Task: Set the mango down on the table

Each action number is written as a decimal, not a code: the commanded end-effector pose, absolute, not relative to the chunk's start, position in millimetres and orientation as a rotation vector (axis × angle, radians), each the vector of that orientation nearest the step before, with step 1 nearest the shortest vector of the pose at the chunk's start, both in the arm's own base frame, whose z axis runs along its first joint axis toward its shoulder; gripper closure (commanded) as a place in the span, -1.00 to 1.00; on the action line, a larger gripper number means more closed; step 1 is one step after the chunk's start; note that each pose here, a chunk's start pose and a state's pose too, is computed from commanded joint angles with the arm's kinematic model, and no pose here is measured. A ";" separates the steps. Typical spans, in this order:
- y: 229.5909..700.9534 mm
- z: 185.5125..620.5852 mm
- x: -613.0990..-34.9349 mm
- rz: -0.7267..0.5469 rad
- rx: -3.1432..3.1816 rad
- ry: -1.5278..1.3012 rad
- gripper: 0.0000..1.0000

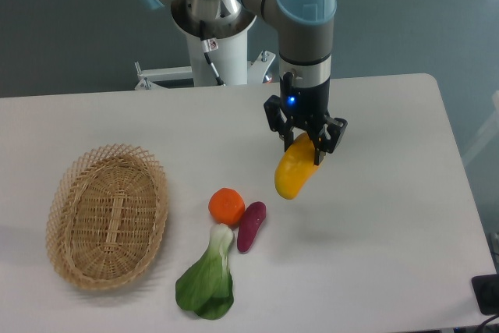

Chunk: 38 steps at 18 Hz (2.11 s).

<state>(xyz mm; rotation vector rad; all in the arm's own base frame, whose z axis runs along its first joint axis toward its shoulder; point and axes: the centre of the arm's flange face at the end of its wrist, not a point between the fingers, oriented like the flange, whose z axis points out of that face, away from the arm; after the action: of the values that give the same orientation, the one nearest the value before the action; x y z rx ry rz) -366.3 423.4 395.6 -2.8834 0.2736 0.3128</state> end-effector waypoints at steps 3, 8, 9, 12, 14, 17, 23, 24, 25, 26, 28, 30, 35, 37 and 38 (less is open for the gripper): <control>423.1 394.2 -366.0 0.312 -2.886 0.273 -0.14; 421.8 391.4 -365.9 0.308 -2.890 0.271 -0.14; 422.5 390.6 -365.5 0.306 -2.891 0.273 -0.14; 422.0 388.3 -364.8 0.300 -2.893 0.273 -0.14; 421.7 384.9 -363.1 0.298 -2.896 0.295 -0.14; 419.9 383.3 -365.2 0.300 -2.899 0.326 -0.14; 384.8 365.1 -390.6 0.288 -2.926 0.418 -0.14; 377.7 363.0 -396.2 0.290 -2.928 0.443 -0.14; 369.7 358.7 -402.0 0.285 -2.934 0.451 -0.14; 358.5 350.8 -411.6 0.275 -2.941 0.461 -0.14; 354.1 337.1 -420.6 0.253 -2.953 0.495 -0.14; 352.8 325.0 -431.9 0.283 -2.950 0.484 -0.14; 366.4 283.8 -439.4 0.337 -2.936 0.332 -0.14; 378.6 271.4 -437.1 0.325 -2.934 0.263 -0.14; 381.9 270.1 -437.9 0.325 -2.932 0.256 -0.14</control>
<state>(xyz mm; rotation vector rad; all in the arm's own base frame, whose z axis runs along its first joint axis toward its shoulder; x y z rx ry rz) -437.9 381.9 270.1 -2.9323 0.2560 0.3247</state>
